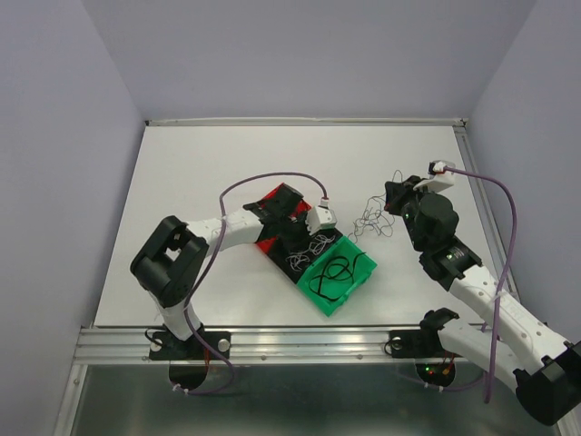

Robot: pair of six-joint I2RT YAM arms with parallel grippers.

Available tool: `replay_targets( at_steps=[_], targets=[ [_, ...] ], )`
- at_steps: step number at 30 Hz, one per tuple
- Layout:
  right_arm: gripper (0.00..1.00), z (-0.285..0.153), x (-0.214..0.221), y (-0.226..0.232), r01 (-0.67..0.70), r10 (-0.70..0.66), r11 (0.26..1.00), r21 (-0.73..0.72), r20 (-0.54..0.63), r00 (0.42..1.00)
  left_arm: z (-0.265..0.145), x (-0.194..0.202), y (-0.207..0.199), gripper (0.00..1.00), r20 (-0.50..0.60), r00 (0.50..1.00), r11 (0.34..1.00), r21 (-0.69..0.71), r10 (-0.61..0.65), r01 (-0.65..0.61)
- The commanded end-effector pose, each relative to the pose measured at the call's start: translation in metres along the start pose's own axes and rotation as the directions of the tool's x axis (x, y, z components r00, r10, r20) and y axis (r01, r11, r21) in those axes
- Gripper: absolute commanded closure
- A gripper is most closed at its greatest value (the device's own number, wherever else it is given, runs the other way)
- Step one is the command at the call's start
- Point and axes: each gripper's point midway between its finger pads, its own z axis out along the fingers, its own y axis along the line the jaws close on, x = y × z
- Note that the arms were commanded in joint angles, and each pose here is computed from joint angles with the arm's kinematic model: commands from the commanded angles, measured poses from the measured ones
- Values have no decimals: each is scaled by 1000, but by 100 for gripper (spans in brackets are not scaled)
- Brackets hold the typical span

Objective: Untangle the cables

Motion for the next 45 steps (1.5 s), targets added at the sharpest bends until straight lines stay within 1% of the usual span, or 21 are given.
replay_targets(
  at_steps=[1,2,3,4,5,7,8,9,11,14,18,20,23,24,26,27,29,33,35,41,45],
  targets=[
    [100,2,-7,5,-22,23,999,-26,36,999,4,-3,13,75,-4,998,996,-66,-62,61],
    [99,2,-8,5,-21,22,999,-26,37,999,0,-6,12,72,9,998,996,-68,-56,56],
    [100,1,-7,6,-21,22,999,-31,37,999,-2,-6,10,65,19,998,996,-66,-53,54],
    [99,2,-7,6,-20,21,999,-30,34,999,-6,-8,9,62,34,998,996,-72,-46,49],
    [99,2,-7,6,-21,22,999,-31,33,999,-18,-21,10,60,82,996,995,-98,-24,32],
    [99,2,-6,6,-18,19,999,-31,32,999,-26,-23,7,55,107,994,993,-114,-15,27],
    [99,2,-7,6,-18,19,999,-31,33,999,-37,-33,6,53,145,989,991,-130,1,18],
    [99,2,-6,7,-18,19,999,-34,32,999,-41,-33,3,48,152,988,991,-135,3,18],
    [100,2,-7,6,-18,19,999,-31,33,999,-57,-45,3,47,200,980,986,-167,22,12],
    [100,1,-6,6,-20,21,999,-33,33,999,-72,-51,0,44,240,970,980,-197,43,6],
    [99,2,-6,6,-18,19,999,-33,33,999,-81,-56,-1,44,259,965,978,-210,47,9],
    [99,2,-6,6,-18,19,999,-31,33,999,-84,-59,-3,44,269,961,978,-207,57,-1],
    [99,2,-6,6,-20,21,999,-31,33,999,-89,-70,-14,44,295,952,987,-156,81,-35],
    [99,2,-6,6,-18,19,999,-31,32,999,-89,-68,-20,44,285,956,991,-125,70,-36],
    [99,3,-5,6,-16,17,999,-29,28,999,-89,-76,-30,44,295,952,995,-74,83,-64],
    [99,3,-5,6,-15,15,1000,-27,29,999,-89,-78,-33,41,296,952,996,-55,81,-68],
    [99,3,-4,6,-15,16,999,-29,27,1000,-87,-80,-39,39,296,951,996,-41,92,-84],
    [100,3,-4,6,-14,15,999,-29,27,1000,-79,-83,-40,38,280,955,995,-48,95,-85],
    [100,3,-4,6,-13,14,999,-30,25,1000,-72,-82,-38,36,262,960,995,-46,95,-85],
    [99,3,-4,6,-12,13,999,-31,26,1000,-61,-89,-25,35,241,964,991,-95,114,-93],
    [99,3,-5,7,-12,13,999,-33,28,1000,-52,-90,-17,34,216,971,990,-121,103,-78]
  ],
)
